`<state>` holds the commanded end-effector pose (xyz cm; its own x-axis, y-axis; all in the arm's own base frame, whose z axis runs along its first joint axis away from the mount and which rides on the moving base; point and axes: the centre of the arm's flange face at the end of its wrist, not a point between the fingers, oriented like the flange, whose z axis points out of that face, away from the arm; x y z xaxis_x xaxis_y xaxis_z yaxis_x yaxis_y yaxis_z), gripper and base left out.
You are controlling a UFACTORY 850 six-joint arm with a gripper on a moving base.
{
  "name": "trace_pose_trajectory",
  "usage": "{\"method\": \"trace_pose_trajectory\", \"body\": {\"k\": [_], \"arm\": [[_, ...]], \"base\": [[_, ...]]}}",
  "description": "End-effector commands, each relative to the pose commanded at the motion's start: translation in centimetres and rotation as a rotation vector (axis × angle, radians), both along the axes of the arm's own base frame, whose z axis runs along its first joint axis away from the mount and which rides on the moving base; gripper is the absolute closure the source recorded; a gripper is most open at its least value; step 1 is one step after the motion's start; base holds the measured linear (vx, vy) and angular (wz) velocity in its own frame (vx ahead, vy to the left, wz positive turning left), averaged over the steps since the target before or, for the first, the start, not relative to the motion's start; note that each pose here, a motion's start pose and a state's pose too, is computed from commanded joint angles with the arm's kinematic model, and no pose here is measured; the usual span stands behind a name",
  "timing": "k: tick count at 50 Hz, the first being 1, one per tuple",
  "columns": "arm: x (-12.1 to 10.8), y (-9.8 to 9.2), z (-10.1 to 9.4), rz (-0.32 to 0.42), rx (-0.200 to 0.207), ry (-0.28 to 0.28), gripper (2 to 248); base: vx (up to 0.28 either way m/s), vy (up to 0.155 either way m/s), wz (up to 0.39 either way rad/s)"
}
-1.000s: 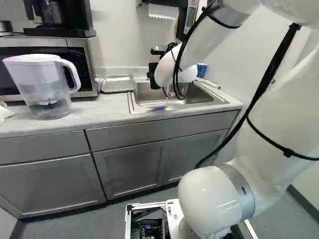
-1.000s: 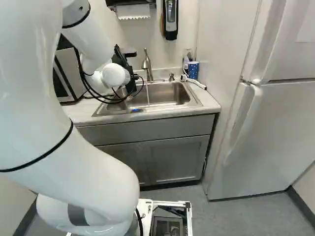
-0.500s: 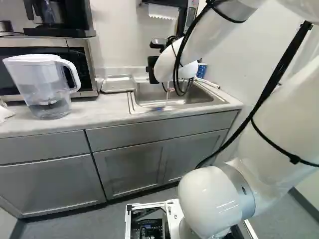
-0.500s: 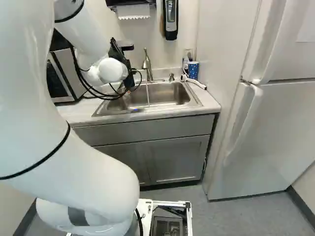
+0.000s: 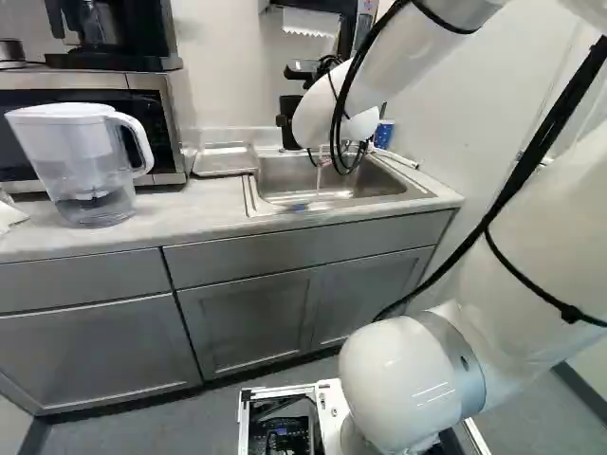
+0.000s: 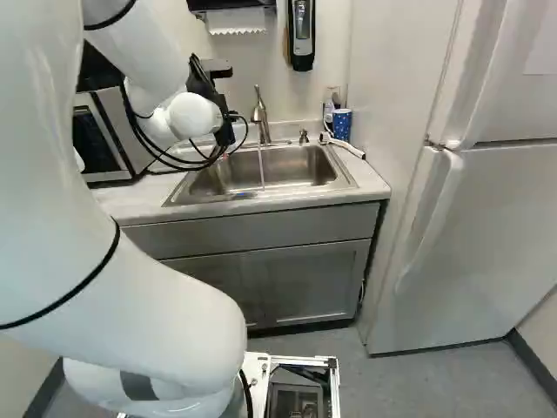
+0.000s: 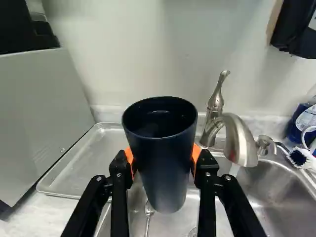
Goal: Rinse the cup and place it in the tray
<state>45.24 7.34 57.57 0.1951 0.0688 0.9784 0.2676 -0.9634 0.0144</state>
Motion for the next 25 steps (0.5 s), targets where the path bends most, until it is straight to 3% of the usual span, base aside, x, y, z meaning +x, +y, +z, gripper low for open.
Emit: {"method": "trace_pose_trajectory", "body": {"k": [13,25], "arm": [[0.00,0.00,0.00,-0.001,0.006,0.002,125],[0.01,-0.02,0.00,-0.025,0.104,0.028,125]], "base": [[0.000,0.000,0.000],[0.000,0.000,0.000]]}}
